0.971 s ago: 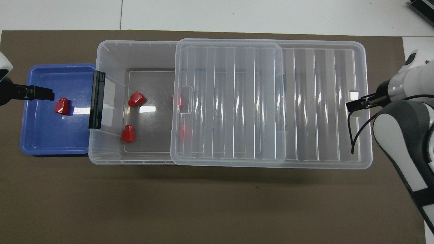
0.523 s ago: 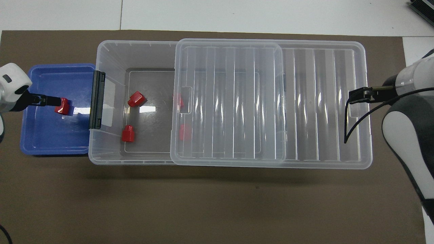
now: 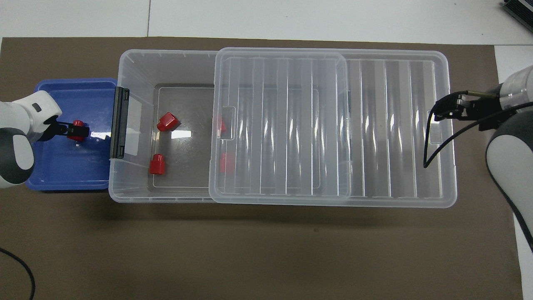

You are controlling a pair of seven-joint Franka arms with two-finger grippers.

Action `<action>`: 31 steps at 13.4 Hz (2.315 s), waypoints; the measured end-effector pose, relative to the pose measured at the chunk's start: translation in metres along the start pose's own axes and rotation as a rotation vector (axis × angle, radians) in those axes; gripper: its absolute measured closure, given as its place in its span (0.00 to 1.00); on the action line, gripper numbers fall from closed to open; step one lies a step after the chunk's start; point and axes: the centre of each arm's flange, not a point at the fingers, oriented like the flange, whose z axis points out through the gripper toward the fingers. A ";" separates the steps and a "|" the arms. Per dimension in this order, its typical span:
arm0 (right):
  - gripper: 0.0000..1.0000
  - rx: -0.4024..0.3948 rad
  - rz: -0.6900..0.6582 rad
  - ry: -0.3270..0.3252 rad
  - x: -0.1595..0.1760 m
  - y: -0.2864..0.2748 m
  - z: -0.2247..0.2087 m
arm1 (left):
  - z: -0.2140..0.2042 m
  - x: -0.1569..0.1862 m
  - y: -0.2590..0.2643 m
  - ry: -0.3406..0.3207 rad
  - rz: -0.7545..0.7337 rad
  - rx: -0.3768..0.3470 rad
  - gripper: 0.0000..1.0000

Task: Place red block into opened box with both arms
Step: 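Grasp the red block with the left gripper, then lift the red block and carry it over the open box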

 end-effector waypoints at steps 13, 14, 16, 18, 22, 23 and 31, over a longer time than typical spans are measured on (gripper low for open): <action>0.00 -0.007 -0.008 -0.005 -0.017 -0.008 -0.025 | 0.008 -0.004 -0.002 0.007 0.002 0.005 0.11; 0.00 -0.007 -0.009 -0.004 -0.017 -0.008 -0.026 | 0.008 -0.004 -0.002 0.009 0.003 0.005 0.22; 0.00 -0.007 -0.009 -0.004 -0.017 -0.008 -0.026 | 0.008 -0.004 -0.002 0.008 0.019 0.005 0.50; 0.00 -0.008 -0.008 -0.006 -0.017 -0.008 -0.025 | 0.008 -0.004 -0.001 0.008 0.036 0.004 0.66; 0.00 -0.009 -0.007 -0.008 -0.015 -0.003 -0.025 | 0.004 -0.001 0.000 -0.010 0.040 -0.005 0.66; 0.00 -0.009 -0.018 -0.009 -0.015 -0.001 -0.025 | -0.006 0.005 -0.002 -0.036 0.033 -0.019 0.66; 0.00 0.033 -0.018 -0.020 -0.011 0.018 -0.028 | -0.248 0.072 0.113 -0.293 -0.314 -0.074 0.66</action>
